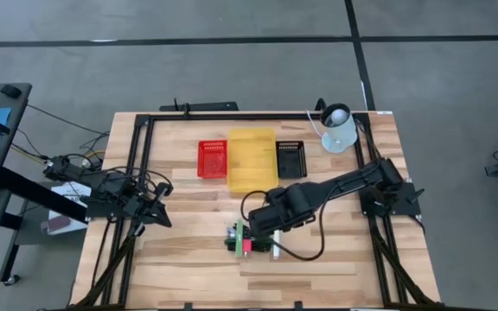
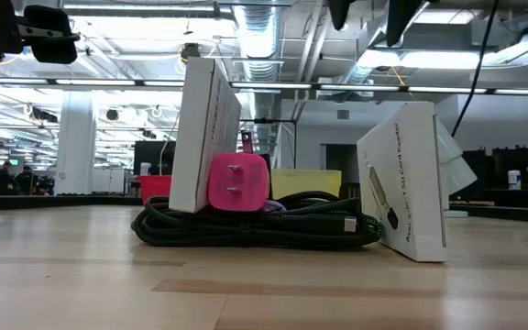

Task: Pick and place items into bin
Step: Put the white box into the black bin

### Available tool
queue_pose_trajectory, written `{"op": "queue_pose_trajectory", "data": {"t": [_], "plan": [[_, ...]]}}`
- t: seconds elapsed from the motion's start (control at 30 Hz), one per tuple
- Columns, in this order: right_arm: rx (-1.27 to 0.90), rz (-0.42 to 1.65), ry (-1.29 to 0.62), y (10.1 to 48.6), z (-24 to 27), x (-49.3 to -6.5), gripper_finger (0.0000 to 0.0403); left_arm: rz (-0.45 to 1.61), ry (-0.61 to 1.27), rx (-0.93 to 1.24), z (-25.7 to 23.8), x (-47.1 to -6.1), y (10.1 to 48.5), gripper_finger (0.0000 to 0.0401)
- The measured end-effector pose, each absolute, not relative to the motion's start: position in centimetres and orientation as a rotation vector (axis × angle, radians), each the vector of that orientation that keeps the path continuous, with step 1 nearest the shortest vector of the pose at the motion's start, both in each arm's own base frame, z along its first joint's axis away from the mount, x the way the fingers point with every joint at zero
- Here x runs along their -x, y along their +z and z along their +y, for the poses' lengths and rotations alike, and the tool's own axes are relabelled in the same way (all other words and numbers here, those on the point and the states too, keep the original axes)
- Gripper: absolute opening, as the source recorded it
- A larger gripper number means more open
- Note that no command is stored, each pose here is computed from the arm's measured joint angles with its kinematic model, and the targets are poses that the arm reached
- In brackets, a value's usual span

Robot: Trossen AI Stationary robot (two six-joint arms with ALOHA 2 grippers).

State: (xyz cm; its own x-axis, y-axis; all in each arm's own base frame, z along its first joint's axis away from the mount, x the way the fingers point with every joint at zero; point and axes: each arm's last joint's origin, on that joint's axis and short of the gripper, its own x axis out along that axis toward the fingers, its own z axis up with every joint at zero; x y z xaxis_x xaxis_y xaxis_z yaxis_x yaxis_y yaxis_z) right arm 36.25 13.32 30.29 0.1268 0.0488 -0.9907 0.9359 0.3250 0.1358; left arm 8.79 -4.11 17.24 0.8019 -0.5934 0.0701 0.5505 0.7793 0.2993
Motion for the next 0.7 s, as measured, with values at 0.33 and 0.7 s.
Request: {"op": "queue_pose_trajectory", "data": {"t": [0.33, 0.7], "plan": [[-1.053, 1.28, -0.856, 29.5, 13.6, -36.8, 0.0235, -0.164, -0.62, -0.272, -4.1, -8.8, 17.2, 0.0], [-1.051, 1.311, -0.855, 28.4, 14.1, -37.3, 0.0235, -0.164, -0.62, -0.272, -4.1, -8.8, 17.2, 0.0]]}}
